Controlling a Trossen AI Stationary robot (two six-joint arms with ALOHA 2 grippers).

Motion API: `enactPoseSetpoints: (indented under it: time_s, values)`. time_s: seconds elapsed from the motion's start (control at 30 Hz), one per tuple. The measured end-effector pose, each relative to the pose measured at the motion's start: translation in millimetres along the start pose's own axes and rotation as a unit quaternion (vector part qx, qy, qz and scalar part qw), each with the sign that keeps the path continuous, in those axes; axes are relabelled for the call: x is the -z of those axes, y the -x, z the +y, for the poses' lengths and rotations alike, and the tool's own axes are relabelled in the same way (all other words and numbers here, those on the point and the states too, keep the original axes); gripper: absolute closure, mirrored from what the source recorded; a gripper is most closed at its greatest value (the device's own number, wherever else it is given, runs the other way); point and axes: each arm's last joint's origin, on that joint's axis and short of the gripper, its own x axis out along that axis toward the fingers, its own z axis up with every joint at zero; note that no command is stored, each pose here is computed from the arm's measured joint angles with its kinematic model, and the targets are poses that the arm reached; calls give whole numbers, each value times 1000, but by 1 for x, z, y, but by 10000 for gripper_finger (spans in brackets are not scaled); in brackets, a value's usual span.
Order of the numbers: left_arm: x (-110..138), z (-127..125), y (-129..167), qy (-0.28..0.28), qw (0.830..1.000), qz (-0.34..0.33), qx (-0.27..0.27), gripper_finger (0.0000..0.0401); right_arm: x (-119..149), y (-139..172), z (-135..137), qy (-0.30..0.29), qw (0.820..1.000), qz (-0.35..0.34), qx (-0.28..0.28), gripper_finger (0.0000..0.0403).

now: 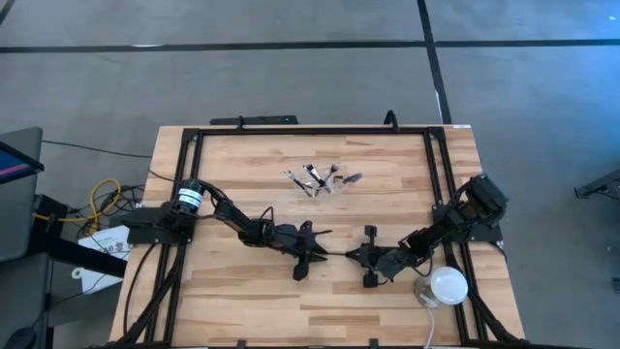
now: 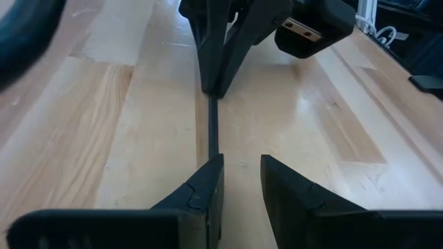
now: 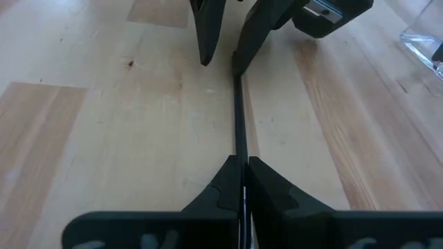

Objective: Put items in baskets/containers
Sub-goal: Put the eyeshadow brush into the transparent organizer

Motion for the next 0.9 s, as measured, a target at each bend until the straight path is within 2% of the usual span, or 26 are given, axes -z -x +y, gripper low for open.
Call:
enactPoseSetpoints:
  time_s: [0.63, 0.9]
  values:
    - [-1, 1, 0, -27, 999, -15, -27, 307, 0, 0, 0, -1, 1000, 0, 0, 398]
    - [3, 2, 0, -28, 999, 8, -39, 307, -1, 0, 0, -2, 1000, -2, -1, 398]
